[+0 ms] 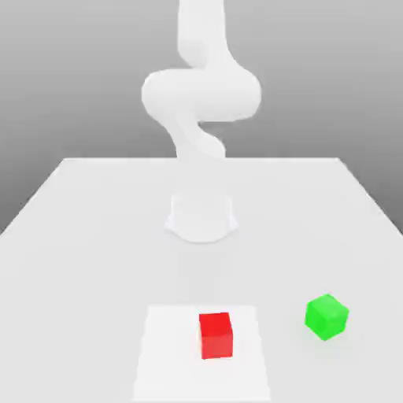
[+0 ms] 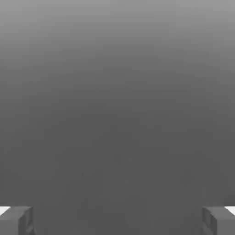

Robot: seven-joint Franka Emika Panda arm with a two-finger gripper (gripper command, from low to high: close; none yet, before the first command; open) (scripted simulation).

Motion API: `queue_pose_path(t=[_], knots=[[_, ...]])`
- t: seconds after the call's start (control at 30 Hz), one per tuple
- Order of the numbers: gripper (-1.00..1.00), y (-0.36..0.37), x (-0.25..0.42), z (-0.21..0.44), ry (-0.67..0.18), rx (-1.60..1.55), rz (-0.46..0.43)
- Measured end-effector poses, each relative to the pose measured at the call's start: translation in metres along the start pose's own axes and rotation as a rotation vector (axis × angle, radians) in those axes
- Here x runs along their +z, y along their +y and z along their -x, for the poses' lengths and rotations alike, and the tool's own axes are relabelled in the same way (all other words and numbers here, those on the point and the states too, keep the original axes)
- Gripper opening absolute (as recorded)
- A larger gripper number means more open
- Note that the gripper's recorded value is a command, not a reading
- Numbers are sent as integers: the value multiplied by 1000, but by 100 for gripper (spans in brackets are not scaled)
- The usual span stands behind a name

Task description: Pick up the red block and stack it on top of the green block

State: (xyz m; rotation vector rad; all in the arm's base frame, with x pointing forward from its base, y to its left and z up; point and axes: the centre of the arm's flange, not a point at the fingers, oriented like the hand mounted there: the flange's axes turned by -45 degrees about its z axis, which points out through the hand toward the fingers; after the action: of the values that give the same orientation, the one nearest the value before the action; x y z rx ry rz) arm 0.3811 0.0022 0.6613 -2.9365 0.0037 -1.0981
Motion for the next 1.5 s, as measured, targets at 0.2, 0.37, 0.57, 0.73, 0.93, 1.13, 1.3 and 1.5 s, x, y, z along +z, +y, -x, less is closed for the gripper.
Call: queue_pose_path(t=[0.2, 0.37, 0.57, 0.73, 0.93, 1.13, 1.3, 1.5], knots=[[0, -6, 142, 46, -215, -28, -9], [0, -11, 237, 112, -387, -52, -17], [0, -16, 321, 215, -594, -81, -25], [0, -18, 365, 289, -709, -98, -29], [-100, -17, 400, 324, -715, -99, -29], [-100, -17, 400, 324, -715, -99, -29], [-100, -17, 367, 293, -716, -99, -29], [-100, -98, 337, 283, -703, -467, -170]])
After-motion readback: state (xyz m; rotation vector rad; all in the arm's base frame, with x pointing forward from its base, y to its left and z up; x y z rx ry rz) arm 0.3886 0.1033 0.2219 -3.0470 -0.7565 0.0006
